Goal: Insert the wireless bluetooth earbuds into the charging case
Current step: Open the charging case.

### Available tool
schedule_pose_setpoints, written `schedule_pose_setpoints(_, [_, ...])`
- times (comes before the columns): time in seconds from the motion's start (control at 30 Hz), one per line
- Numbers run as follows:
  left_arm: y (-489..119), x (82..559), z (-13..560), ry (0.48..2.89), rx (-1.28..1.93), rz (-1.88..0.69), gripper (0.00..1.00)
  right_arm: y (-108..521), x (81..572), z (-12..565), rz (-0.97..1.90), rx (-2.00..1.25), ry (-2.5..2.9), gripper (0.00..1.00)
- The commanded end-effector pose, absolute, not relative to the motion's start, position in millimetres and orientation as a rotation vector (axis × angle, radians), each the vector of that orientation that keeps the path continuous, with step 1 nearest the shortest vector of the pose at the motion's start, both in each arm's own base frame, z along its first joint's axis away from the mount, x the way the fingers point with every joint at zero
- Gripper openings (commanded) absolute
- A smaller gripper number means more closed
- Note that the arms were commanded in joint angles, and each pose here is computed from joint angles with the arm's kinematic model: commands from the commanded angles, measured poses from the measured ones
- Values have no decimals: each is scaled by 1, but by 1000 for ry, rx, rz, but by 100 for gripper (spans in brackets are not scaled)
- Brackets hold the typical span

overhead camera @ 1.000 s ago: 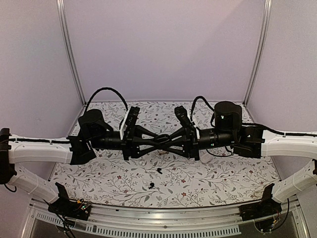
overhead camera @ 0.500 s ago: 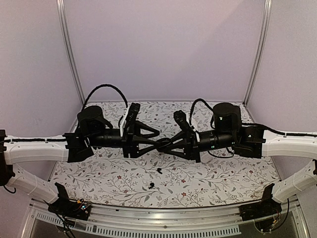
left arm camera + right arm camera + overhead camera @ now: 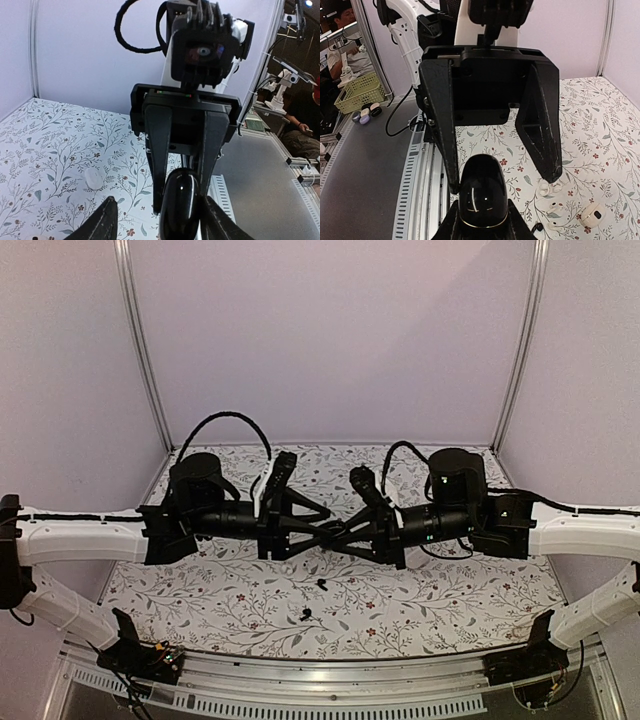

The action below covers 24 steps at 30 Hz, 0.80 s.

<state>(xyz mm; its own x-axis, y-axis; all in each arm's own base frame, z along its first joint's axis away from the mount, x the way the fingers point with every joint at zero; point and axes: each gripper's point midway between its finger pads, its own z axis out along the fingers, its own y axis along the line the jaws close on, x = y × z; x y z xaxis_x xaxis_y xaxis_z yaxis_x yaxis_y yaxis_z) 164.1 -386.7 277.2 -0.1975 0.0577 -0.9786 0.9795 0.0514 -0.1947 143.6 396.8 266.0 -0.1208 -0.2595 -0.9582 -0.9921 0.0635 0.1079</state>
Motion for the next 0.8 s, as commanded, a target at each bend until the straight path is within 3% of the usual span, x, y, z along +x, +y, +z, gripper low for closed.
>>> schedule_pose_setpoints(0.0, [-392,164,283,1418,1120,-1272,54,392,138,275,1129,-1315,1472,6])
schedule_pose_setpoints(0.77, [-372,198,294,1468,992,-1216,49,385,133,263,1115,-1349,1471,1])
